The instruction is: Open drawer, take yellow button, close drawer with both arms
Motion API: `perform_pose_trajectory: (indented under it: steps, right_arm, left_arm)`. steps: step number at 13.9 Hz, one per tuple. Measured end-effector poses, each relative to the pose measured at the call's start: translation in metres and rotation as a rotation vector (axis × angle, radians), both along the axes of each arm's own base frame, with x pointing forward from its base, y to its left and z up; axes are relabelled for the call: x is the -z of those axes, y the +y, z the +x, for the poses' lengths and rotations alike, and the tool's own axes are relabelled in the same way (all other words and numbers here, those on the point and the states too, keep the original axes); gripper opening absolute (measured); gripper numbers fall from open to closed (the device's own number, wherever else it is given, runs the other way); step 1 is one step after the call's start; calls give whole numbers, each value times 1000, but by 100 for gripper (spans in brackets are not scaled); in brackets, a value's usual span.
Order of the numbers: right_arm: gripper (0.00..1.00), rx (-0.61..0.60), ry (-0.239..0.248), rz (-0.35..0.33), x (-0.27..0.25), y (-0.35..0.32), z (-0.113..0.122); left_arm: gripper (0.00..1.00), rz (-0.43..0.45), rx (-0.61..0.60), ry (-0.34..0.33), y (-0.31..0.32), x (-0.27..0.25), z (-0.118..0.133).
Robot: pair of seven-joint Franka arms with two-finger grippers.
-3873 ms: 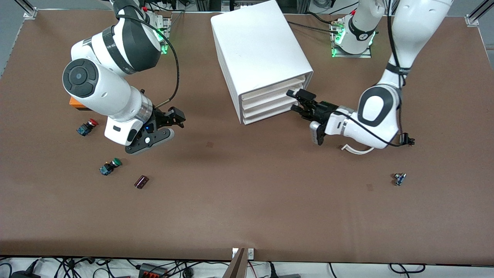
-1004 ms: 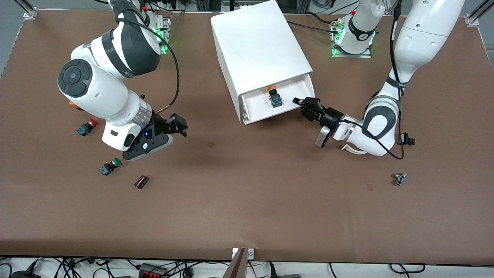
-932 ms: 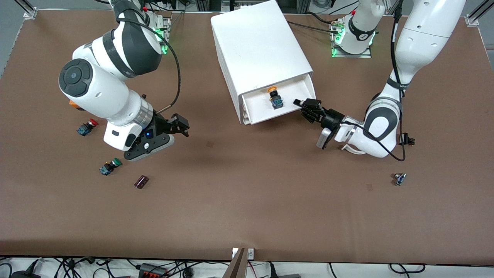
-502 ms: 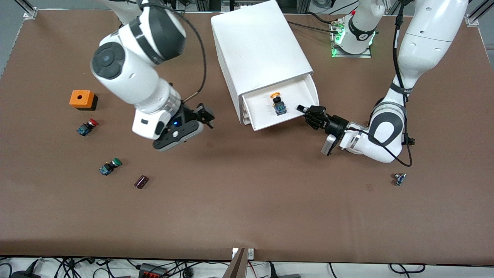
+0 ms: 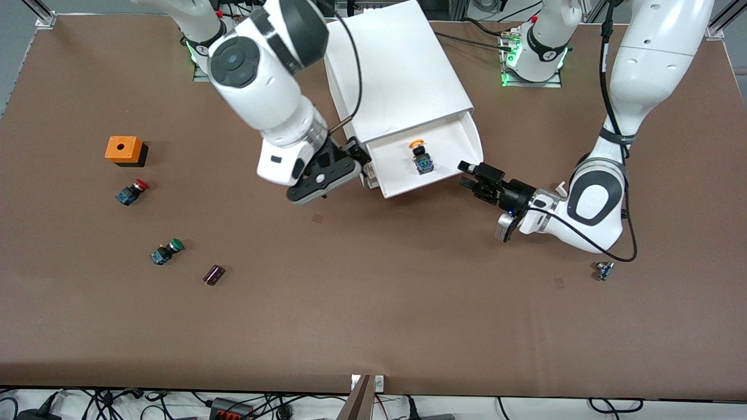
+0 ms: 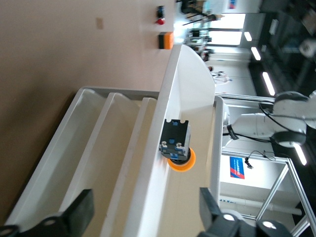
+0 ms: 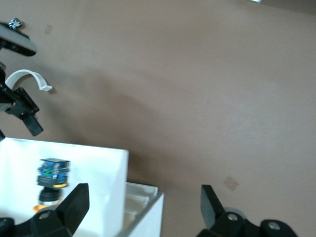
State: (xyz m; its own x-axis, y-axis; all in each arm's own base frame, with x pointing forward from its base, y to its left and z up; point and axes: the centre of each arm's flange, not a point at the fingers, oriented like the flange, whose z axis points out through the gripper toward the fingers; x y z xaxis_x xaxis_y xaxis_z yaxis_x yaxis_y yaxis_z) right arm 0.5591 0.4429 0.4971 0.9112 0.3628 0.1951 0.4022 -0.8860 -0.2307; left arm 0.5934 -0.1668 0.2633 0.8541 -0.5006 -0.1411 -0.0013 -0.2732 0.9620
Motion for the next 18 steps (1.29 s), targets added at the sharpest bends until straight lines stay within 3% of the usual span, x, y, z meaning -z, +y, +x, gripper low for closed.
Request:
perform_pose_trajectory:
  steps: [3, 6, 8, 11, 14, 18]
  right_arm:
    - [100, 22, -12, -21, 2, 42, -25]
    - [100, 42, -6, -17, 17, 80, -38]
    - [100, 60, 9, -18, 31, 102, -47]
    - [100, 90, -5, -56, 52, 130, -62]
    - [100, 97, -3, -75, 71, 149, -74]
    - [99, 88, 2, -81, 83, 161, -80]
  left_arm:
    - [100, 213, 11, 93, 6, -41, 10]
    - [100, 476, 18, 125, 21, -62, 18]
    - [100, 706, 18, 131, 33, -70, 24]
    - [100, 1025, -5, 83, 43, -86, 35]
    - [100, 1169, -25, 19, 47, -101, 43]
    - [100, 1192, -66, -38, 48, -114, 54]
